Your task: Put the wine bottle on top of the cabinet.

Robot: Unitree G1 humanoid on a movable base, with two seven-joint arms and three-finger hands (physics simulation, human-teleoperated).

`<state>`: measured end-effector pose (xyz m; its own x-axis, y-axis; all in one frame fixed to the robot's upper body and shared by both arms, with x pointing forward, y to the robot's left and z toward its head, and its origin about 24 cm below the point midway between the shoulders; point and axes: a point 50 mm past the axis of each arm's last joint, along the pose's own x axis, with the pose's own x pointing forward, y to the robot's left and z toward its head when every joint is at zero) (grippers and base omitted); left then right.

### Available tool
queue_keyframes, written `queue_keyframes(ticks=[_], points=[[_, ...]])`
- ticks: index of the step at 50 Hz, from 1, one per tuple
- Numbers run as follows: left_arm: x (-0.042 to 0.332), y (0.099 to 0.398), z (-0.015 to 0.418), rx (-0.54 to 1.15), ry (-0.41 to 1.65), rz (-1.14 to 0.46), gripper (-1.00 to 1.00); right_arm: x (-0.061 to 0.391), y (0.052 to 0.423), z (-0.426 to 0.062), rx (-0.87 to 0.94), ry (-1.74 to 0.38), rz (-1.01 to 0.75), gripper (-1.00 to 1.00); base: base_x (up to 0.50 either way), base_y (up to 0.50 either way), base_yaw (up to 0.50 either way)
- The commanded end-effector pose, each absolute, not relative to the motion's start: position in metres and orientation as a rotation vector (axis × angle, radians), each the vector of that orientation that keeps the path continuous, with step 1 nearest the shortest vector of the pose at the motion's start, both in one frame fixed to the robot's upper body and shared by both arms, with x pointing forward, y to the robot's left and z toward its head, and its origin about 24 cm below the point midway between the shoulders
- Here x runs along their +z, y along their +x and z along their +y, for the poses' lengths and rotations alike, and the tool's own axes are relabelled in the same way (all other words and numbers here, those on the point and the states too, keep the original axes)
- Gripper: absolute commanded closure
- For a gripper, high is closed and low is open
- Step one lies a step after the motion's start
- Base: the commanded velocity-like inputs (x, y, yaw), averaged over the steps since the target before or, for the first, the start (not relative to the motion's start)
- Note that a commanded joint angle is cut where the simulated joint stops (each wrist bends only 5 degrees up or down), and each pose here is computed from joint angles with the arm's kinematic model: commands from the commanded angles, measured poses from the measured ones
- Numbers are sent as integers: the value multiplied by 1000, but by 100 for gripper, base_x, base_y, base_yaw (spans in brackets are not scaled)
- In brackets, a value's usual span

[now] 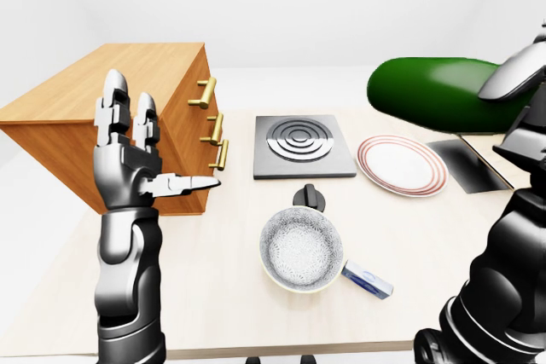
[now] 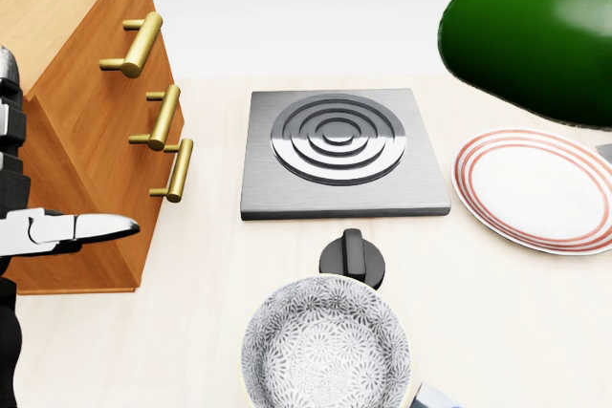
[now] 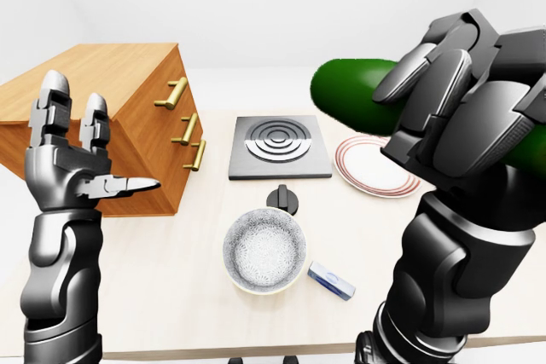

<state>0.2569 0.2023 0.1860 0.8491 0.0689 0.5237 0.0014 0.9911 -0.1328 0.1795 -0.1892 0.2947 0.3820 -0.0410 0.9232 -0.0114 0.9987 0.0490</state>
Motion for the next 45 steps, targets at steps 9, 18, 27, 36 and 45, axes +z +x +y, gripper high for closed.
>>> queue_keyframes(ticks=[9, 18, 27, 36, 45], points=[[238, 251, 171, -38, -56, -780, -100, 298, 182, -168, -20, 152, -1198, 100, 0, 0, 0], [252, 260, 147, -94, 33, -825, -100, 298, 181, -164, -5, 155, -1202, 100, 0, 0, 0], [261, 263, 131, -132, 49, -854, -100, 293, 184, -161, -2, 149, -1175, 100, 0, 0, 0], [248, 275, 111, -179, 180, -786, -100, 286, 187, -158, 3, 126, -1137, 100, 0, 0, 0], [232, 284, 97, -196, 318, -708, -100, 284, 193, -156, 3, 116, -1112, 100, 0, 0, 0]])
